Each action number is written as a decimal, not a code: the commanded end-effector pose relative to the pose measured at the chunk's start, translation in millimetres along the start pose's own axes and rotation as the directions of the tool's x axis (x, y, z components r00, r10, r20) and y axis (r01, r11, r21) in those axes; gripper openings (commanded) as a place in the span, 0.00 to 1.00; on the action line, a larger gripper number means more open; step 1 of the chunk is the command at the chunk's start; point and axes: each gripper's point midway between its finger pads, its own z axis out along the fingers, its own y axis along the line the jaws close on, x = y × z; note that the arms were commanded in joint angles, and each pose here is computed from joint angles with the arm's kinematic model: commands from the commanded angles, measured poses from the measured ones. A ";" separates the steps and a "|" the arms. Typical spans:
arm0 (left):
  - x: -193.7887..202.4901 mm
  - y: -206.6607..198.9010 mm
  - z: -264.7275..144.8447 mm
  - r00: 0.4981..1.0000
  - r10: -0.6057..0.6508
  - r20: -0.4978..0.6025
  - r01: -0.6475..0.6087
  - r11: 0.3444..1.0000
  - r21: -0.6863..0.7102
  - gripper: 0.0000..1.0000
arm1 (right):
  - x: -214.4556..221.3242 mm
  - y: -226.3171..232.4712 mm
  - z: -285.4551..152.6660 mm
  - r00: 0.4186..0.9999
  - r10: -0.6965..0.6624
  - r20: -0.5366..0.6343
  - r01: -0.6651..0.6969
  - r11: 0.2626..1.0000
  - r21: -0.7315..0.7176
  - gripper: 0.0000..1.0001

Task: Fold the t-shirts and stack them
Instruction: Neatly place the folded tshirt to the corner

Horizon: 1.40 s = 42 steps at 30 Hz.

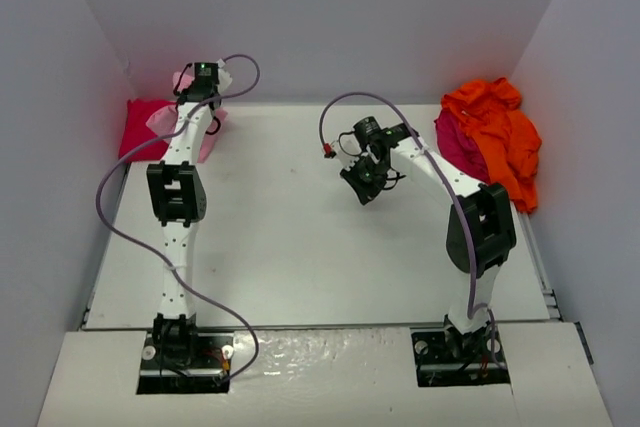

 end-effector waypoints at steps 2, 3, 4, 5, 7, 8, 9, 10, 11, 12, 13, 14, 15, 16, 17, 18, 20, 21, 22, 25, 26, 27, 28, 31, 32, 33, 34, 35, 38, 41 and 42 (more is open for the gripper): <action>-16.9 105.4 -8.3 0.998 -0.029 0.059 0.046 0.951 -0.307 0.00 | 0.8 -4.1 1.0 1.000 0.004 0.010 -0.004 1.000 -0.014 0.00; -6.0 108.8 2.7 0.999 -0.019 0.037 0.030 0.949 -0.313 0.00 | 1.5 -3.6 2.6 1.000 0.005 0.010 -0.005 1.000 -0.019 0.00; 1.6 110.7 10.7 0.999 -0.031 0.031 0.040 0.949 -0.313 0.00 | 2.1 -3.9 4.2 1.000 0.007 0.010 -0.007 1.000 -0.022 0.00; 8.4 112.2 17.9 0.998 -0.049 0.030 0.056 0.948 -0.312 0.00 | 2.8 -4.4 5.7 1.000 0.010 0.008 -0.010 1.000 -0.026 0.00; 23.0 119.6 23.5 0.994 -0.109 0.027 0.112 0.946 -0.303 0.00 | 2.9 -6.0 8.9 1.000 0.015 0.007 -0.015 0.999 -0.030 0.00; 29.9 119.0 29.2 0.992 -0.121 0.019 0.121 0.947 -0.296 0.00 | 3.2 -6.3 10.7 1.000 0.019 0.004 -0.019 0.999 -0.033 0.00; 37.0 115.3 36.0 0.992 -0.126 0.008 0.124 0.952 -0.281 0.00 | 1.9 -7.3 11.4 1.000 0.020 0.004 -0.020 0.999 -0.032 0.00; 43.0 111.7 40.8 0.992 -0.127 -0.005 0.121 0.956 -0.267 0.00 | 0.9 -8.4 12.6 1.000 0.021 0.003 -0.021 0.999 -0.031 0.00; 49.4 111.0 44.9 0.990 -0.138 -0.012 0.131 0.957 -0.259 0.00 | -0.3 -9.1 13.5 1.000 0.022 0.003 -0.022 0.999 -0.032 0.00; 54.8 111.0 47.7 0.987 -0.157 -0.014 0.149 0.957 -0.249 0.00 | -1.8 -9.8 14.2 1.000 0.024 0.003 -0.024 0.999 -0.031 0.00; 59.1 110.6 49.5 0.984 -0.177 -0.014 0.169 0.957 -0.235 0.00 | -3.3 -10.8 15.0 1.000 0.026 0.002 -0.026 0.999 -0.030 0.00; 63.2 110.3 51.1 0.981 -0.196 -0.014 0.188 0.956 -0.224 0.00 | -4.9 -11.7 15.8 1.000 0.028 0.002 -0.028 0.999 -0.029 0.00; 66.6 111.2 52.3 0.979 -0.205 -0.017 0.196 0.955 -0.220 0.00 | -7.2 -12.8 16.8 1.000 0.029 0.003 -0.029 0.999 -0.029 0.00; 70.7 111.8 54.5 0.978 -0.209 -0.021 0.200 0.956 -0.215 0.00 | -7.8 -13.1 17.3 0.999 0.033 0.001 -0.033 0.999 -0.030 0.00; 74.4 112.2 56.8 0.978 -0.207 -0.027 0.196 0.957 -0.214 0.00 | -7.9 -13.1 17.6 0.999 0.035 0.000 -0.035 0.999 -0.031 0.00; 77.8 113.2 59.1 0.978 -0.207 -0.031 0.196 0.958 -0.212 0.00 | -8.3 -13.1 17.9 0.999 0.036 -0.001 -0.036 0.999 -0.031 0.00; 84.1 115.9 62.9 0.976 -0.218 -0.030 0.207 0.957 -0.205 0.00 | -9.3 -13.1 18.9 0.999 0.038 -0.002 -0.038 0.999 -0.033 0.00; 86.1 117.4 63.6 0.973 -0.227 -0.028 0.217 0.955 -0.204 0.00 | -9.3 -12.9 20.4 0.999 0.038 -0.006 -0.038 0.999 -0.035 0.00; 86.4 118.3 64.0 0.971 -0.240 -0.020 0.231 0.952 -0.199 0.00 | -9.4 -12.8 21.2 0.999 0.038 -0.009 -0.039 0.999 -0.037 0.00; 84.1 119.4 64.7 0.962 -0.274 0.011 0.271 0.946 -0.177 0.00 | -10.4 -13.7 20.7 0.999 0.038 -0.012 -0.039 0.999 -0.032 0.00; 82.9 119.8 64.9 0.961 -0.275 0.017 0.273 0.946 -0.176 0.00 | -10.1 -13.7 21.2 0.999 0.039 -0.013 -0.039 0.999 -0.033 0.00; 81.7 118.3 64.3 0.961 -0.276 0.021 0.276 0.947 -0.163 0.00 | -11.1 -14.4 20.3 0.999 0.041 -0.012 -0.041 0.999 -0.029 0.00; 78.2 120.0 62.0 0.959 -0.283 0.036 0.285 0.945 -0.159 0.00 | -10.8 -15.3 19.9 0.999 0.041 -0.013 -0.042 0.999 -0.025 0.00; 72.9 123.2 60.7 0.960 -0.276 0.054 0.282 0.945 -0.167 0.00 | -10.3 -15.3 20.0 0.999 0.043 -0.015 -0.043 0.999 -0.023 0.00; 74.0 122.9 62.3 0.961 -0.274 0.050 0.278 0.946 -0.168 0.00 | -9.7 -14.9 20.2 0.999 0.043 -0.017 -0.043 0.999 -0.024 0.00; 75.6 122.5 63.9 0.961 -0.273 0.046 0.276 0.946 -0.168 0.00 | -9.0 -14.6 20.3 0.999 0.043 -0.018 -0.044 0.999 -0.025 0.00; 77.7 122.6 66.0 0.959 -0.279 0.043 0.282 0.944 -0.173 0.00 | -8.7 -14.2 19.2 0.999 0.042 -0.016 -0.043 0.999 -0.024 0.00; 79.9 122.7 68.1 0.958 -0.285 0.040 0.287 0.941 -0.177 0.00 | -8.3 -13.7 18.0 0.999 0.041 -0.014 -0.041 0.999 -0.023 0.00; 82.3 137.7 62.0 0.926 -0.367 0.089 0.377 0.913 -0.155 0.00 | -8.0 -15.3 13.6 0.999 0.043 -0.010 -0.043 0.999 -0.012 0.00; 86.6 139.7 64.4 0.938 -0.340 0.072 0.347 0.921 -0.177 0.00 | -9.7 -15.3 11.1 0.999 0.042 -0.001 -0.042 0.999 -0.009 0.00; 89.5 140.0 66.4 0.941 -0.331 0.064 0.337 0.924 -0.183 0.00 | -9.4 -15.0 11.8 0.999 0.043 -0.003 -0.043 0.999 -0.011 0.00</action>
